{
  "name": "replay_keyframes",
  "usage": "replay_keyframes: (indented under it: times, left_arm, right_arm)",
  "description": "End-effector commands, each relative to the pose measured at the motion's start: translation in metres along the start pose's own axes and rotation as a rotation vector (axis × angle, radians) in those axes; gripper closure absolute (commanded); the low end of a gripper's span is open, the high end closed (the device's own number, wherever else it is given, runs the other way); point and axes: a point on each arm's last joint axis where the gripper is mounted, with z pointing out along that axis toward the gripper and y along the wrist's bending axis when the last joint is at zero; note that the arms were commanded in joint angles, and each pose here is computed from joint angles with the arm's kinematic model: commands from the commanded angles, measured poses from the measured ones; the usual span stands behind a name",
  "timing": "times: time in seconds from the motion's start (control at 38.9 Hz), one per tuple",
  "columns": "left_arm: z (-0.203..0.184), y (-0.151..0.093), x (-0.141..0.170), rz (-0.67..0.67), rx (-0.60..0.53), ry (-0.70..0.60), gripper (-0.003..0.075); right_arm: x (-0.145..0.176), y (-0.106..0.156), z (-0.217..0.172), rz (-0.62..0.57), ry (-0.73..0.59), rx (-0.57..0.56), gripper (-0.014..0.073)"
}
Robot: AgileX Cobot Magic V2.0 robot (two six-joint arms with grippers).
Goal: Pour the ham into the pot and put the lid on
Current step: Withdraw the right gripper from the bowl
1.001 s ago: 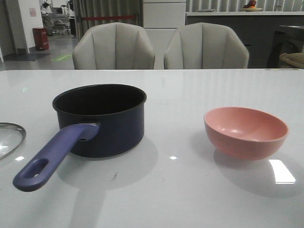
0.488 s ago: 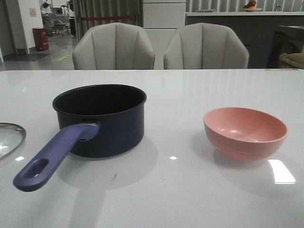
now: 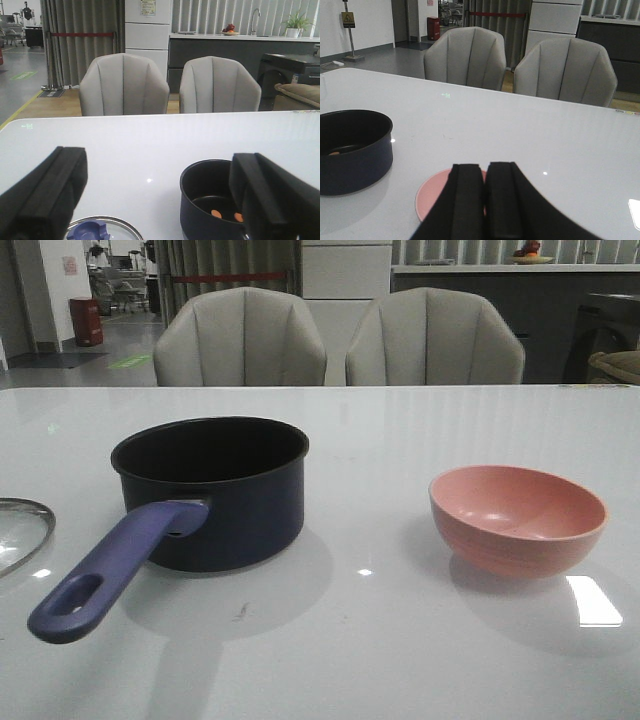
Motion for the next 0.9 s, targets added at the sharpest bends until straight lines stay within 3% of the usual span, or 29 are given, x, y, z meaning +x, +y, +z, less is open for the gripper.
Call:
replay_keyframes:
  times: [0.0, 0.51, 0.87]
  left_arm:
    - [-0.0004, -0.0013, -0.0153, -0.006, 0.012, -0.097, 0.0103]
    - [-0.0004, -0.0013, -0.0153, -0.006, 0.012, -0.097, 0.0103]
    - [-0.0018, -0.0014, -0.0244, -0.006, 0.013, -0.199, 0.0103]
  right_arm:
    - [-0.0077, 0.0018, 0.0002, 0.006, -0.023, -0.02, 0.0447]
    - [-0.0077, 0.0018, 0.0002, 0.006, -0.023, -0.02, 0.0447]
    - [-0.0077, 0.0017, 0.0002, 0.006, -0.023, -0.019, 0.0447]
